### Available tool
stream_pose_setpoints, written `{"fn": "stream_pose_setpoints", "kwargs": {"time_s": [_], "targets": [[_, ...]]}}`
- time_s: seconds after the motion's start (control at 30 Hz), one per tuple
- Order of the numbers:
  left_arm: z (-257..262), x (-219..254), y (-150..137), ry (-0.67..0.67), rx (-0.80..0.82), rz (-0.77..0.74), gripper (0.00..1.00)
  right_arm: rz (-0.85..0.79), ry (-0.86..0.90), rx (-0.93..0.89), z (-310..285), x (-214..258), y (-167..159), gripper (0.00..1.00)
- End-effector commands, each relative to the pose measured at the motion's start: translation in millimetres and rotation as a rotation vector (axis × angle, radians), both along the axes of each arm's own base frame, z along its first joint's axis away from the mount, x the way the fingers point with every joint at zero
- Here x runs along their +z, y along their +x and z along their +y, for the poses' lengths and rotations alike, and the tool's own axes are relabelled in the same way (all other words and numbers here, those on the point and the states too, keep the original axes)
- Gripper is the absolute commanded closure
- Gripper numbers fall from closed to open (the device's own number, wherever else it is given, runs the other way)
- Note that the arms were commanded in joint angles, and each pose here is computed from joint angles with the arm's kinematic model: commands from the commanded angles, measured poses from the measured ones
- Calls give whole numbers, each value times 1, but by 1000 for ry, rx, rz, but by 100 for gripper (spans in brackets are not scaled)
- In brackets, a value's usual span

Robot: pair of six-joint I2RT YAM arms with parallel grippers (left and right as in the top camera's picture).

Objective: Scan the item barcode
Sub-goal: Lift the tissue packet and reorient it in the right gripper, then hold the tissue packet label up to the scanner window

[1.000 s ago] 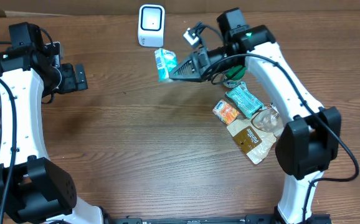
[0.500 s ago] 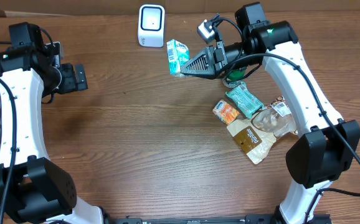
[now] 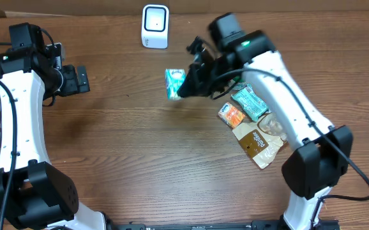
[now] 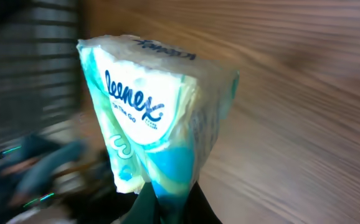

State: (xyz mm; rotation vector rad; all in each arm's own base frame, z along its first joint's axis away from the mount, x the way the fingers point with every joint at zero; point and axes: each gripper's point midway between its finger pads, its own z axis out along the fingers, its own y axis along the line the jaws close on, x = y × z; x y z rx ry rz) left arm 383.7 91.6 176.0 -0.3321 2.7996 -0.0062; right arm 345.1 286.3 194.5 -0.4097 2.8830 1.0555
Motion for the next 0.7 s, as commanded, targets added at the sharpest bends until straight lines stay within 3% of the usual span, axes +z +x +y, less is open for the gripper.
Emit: {"fn": "stream_pose_setpoints", "kwargs": {"time_s": [0.0,0.23,0.47,0.67], "targets": [[-3,5,4,11,-31,-17,0,-223,-336,-190,-26,-3,28,96],[-3,5,4,11,-31,-16,0,-525,-477,-244,-17,33,84,96],[-3,5,4,11,-31,-16,0,-1007,-725,-306,-16,43,192,96],[-3,5,4,11,-31,-17,0,-1353,-904,-5,16,35,247,96]]}}
